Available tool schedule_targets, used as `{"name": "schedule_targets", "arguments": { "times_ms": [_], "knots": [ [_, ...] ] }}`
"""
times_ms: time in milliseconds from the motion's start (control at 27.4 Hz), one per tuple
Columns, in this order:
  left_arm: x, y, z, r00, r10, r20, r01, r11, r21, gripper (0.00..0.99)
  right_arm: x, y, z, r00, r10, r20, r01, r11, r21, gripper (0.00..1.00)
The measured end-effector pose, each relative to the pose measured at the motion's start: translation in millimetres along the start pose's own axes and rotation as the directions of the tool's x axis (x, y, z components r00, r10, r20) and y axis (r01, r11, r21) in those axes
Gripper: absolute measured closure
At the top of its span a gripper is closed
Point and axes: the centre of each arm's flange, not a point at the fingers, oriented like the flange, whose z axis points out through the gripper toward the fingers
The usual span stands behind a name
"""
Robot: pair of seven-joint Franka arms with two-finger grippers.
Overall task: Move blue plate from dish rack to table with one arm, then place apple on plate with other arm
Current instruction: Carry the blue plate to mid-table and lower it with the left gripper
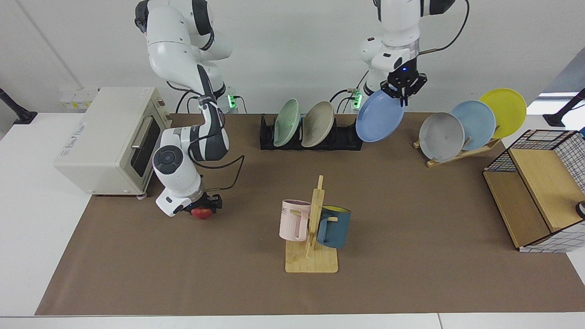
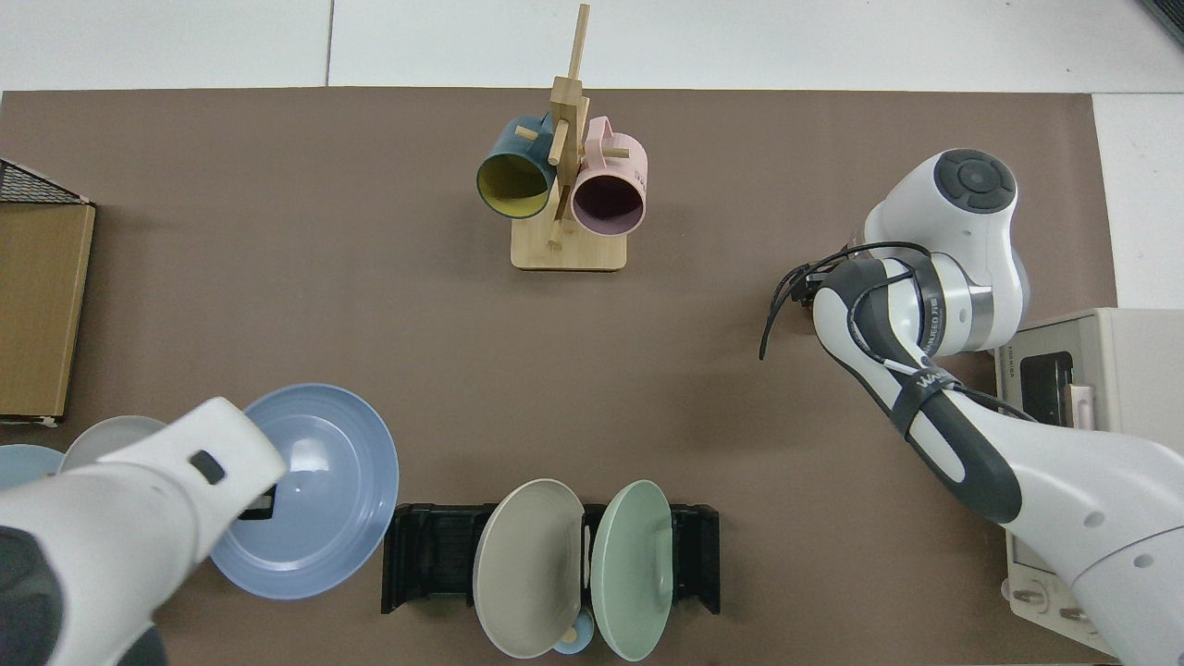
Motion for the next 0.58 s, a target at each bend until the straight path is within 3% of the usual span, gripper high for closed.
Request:
{"name": "schedule_targets", "arguments": {
  "times_ms": [292,585],
  "knots": [
    [51.5,-66.1,28.7,0.992,-0.129,-0.014,0.121,0.959,-0.258,0.916,0.0,-0.1,-0.1,1.000,0.001,0.000,-0.001,1.000,0.000,0.23],
    [96.7,-33.7,95.2,0.986,-0.164,0.043,0.166,0.887,-0.431,0.916,0.1,0.7,-22.2,1.000,0.002,-0.029,-0.002,1.000,0.000,0.23]
  ]
}}
